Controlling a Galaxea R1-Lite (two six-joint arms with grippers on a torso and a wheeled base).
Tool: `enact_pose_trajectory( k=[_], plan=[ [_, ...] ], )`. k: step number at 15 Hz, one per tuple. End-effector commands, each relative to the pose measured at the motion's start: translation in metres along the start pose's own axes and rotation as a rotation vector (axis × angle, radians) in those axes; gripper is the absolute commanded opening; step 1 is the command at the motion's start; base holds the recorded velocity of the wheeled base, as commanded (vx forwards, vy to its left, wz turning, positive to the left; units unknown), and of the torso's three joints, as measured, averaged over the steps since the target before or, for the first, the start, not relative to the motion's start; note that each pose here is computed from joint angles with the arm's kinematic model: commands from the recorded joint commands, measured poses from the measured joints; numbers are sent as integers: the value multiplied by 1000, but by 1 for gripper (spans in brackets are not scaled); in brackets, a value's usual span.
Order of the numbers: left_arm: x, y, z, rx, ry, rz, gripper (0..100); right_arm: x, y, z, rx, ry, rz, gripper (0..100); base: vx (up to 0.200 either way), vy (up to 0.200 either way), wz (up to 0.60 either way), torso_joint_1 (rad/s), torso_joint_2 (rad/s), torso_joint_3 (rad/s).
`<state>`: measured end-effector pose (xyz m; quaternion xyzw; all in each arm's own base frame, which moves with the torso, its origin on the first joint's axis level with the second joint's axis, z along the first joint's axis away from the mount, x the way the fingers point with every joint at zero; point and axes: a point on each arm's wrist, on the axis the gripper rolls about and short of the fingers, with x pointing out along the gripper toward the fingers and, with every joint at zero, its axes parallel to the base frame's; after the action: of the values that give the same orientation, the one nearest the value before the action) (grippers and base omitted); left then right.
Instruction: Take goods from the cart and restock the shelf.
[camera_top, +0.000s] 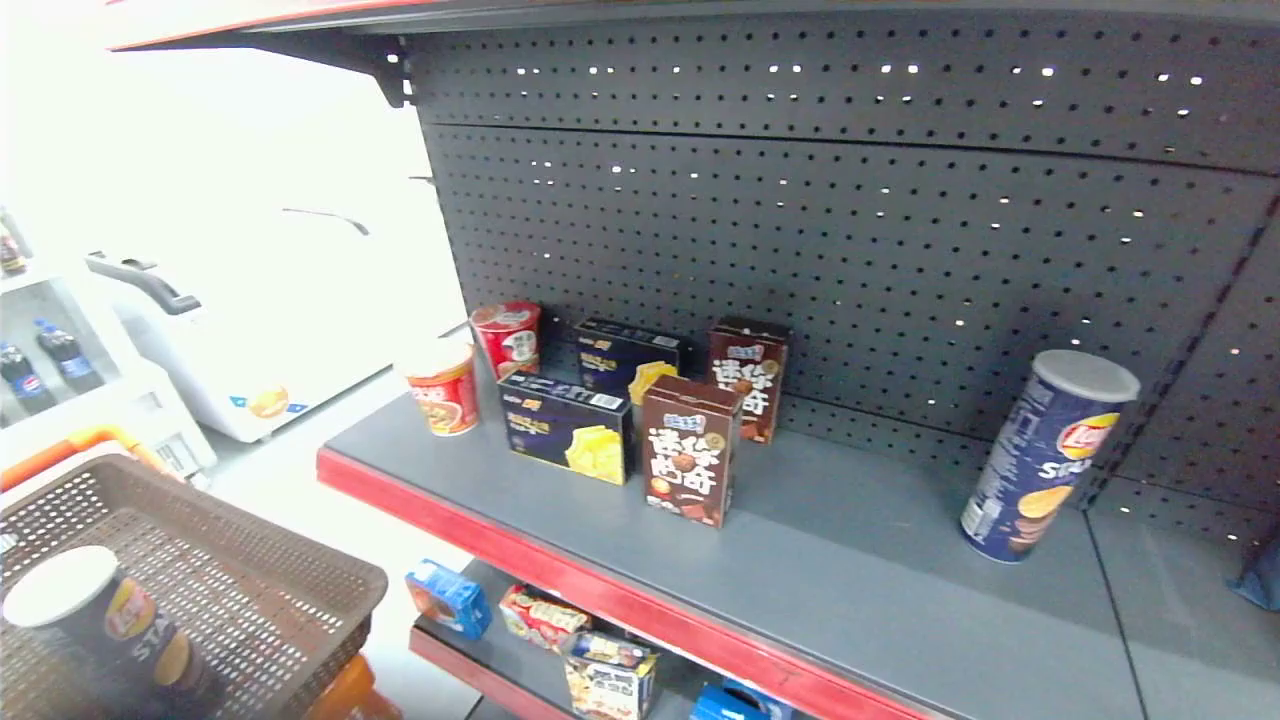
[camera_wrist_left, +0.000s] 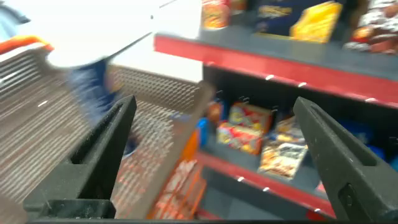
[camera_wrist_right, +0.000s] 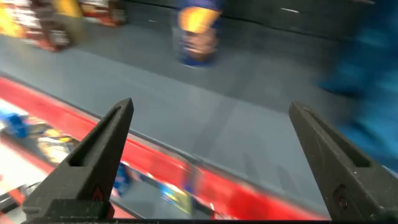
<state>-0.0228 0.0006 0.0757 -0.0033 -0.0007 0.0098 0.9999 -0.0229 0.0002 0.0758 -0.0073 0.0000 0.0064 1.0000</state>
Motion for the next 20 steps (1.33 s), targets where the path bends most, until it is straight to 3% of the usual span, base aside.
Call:
enact_pose_trajectory(
  k=[1,8,9,10,11,12,13,14,16,17,18,20],
  plan=[
    [0,0,0,-1,0,0,100,0,0,0,-1,0,0,100,0,0,600,7,12,2],
    [0,0,0,2,0,-1,100,0,0,0,1,0,1,100,0,0,600,3,2,0],
    [-1,0,3,9,-19,11,100,0,0,0,4,0,1,100,0,0,600,2,2,2],
    [-8,0,58,63,-102,-6,100,0,0,0,4,0,0,100,0,0,0,0,0,0],
    [-5,0,77,76,-82,-12,100,0,0,0,4,0,1,100,0,0,0,0,0,0],
    [23,-1,144,63,38,6,100,0,0,0,4,0,1,100,0,0,0,0,0,0],
    [32,-1,147,70,94,29,100,0,0,0,4,0,1,100,0,0,0,0,0,0],
    [52,-1,119,75,300,35,100,0,0,0,4,0,1,100,0,0,0,0,0,0],
    [64,-2,106,74,377,-10,100,0,0,0,4,0,1,100,0,0,0,0,0,0],
    [78,-3,98,61,464,-34,100,0,0,0,4,0,1,100,0,0,0,0,0,0],
    [88,-4,96,40,509,-82,100,0,0,0,4,0,1,100,0,0,0,0,0,0],
    [114,-8,89,-5,535,-202,100,0,0,0,4,0,1,100,0,0,0,0,0,0]
  ],
)
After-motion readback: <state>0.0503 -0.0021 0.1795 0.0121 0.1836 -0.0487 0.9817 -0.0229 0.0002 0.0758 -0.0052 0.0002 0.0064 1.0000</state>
